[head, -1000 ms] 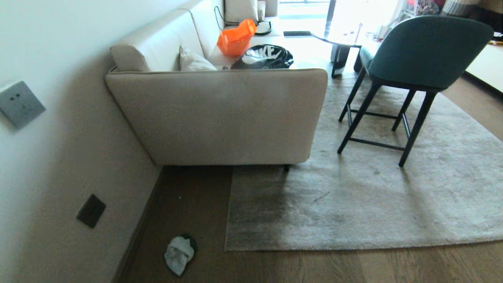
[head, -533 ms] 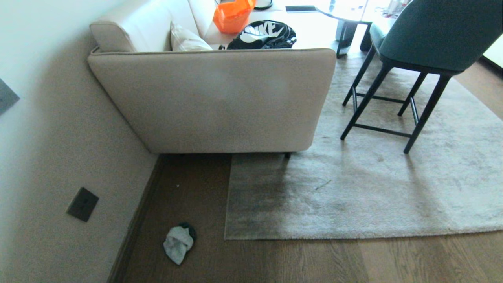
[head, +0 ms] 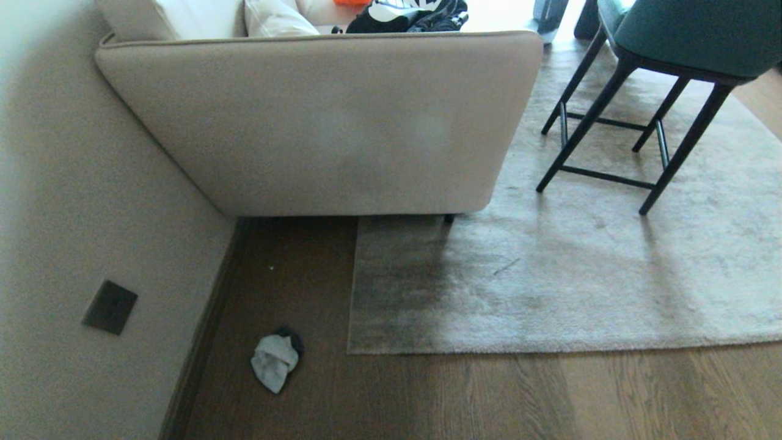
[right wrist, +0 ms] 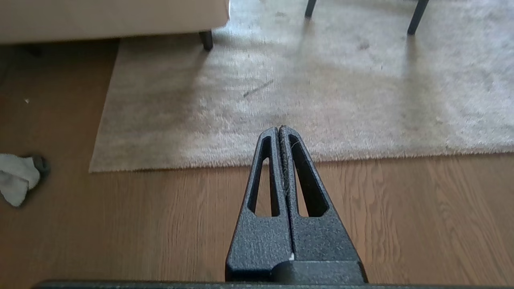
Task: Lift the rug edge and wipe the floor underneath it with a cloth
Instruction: Pick up the rag
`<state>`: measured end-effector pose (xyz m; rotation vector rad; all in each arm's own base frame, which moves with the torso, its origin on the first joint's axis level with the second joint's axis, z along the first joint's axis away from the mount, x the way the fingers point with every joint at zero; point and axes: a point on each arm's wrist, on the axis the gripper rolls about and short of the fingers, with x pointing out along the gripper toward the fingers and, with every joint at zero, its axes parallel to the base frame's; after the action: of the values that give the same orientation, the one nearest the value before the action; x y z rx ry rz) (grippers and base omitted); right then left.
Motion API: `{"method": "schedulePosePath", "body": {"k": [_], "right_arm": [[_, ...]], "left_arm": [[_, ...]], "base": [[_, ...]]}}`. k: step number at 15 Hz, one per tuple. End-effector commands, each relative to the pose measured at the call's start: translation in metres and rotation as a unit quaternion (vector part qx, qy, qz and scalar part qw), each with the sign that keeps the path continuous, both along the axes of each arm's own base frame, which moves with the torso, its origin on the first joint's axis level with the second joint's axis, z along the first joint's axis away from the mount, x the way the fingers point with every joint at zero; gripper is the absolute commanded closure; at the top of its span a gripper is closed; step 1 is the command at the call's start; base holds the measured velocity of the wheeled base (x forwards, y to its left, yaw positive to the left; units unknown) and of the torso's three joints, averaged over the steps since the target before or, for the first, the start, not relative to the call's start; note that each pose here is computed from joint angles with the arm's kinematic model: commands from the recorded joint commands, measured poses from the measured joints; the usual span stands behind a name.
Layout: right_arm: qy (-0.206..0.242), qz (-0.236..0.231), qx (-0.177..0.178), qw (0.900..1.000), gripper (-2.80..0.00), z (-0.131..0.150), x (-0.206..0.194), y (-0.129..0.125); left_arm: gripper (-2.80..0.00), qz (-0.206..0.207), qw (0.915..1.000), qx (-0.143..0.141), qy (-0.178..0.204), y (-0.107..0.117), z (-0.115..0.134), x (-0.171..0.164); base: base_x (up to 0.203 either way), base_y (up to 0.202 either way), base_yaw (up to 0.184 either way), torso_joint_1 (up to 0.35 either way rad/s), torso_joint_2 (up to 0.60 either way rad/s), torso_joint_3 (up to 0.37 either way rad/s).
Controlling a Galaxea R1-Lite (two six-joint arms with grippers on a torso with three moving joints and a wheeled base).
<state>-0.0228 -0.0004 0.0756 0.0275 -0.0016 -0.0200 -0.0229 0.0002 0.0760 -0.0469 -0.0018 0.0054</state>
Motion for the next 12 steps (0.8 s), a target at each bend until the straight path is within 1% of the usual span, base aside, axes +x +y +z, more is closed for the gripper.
{"method": "schedulePosePath", "body": {"k": [1,12], "right_arm": [[0.001,0.0,0.0,1.0,0.0,0.0001,0.0001,0.0],[0.001,0.0,0.0,1.0,0.0,0.0001,0.0001,0.0]], "left_arm": [[0.0,0.0,1.0,0.0,0.0,0.0,0.0,0.0],[0.0,0.0,1.0,-0.001,0.0,0.0,0.0,0.0]], "base": [[0.0,0.0,0.0,0.005,0.01,-0.201],[0.0,0.0,0.0,0.005,0.0,-0.197]]}}
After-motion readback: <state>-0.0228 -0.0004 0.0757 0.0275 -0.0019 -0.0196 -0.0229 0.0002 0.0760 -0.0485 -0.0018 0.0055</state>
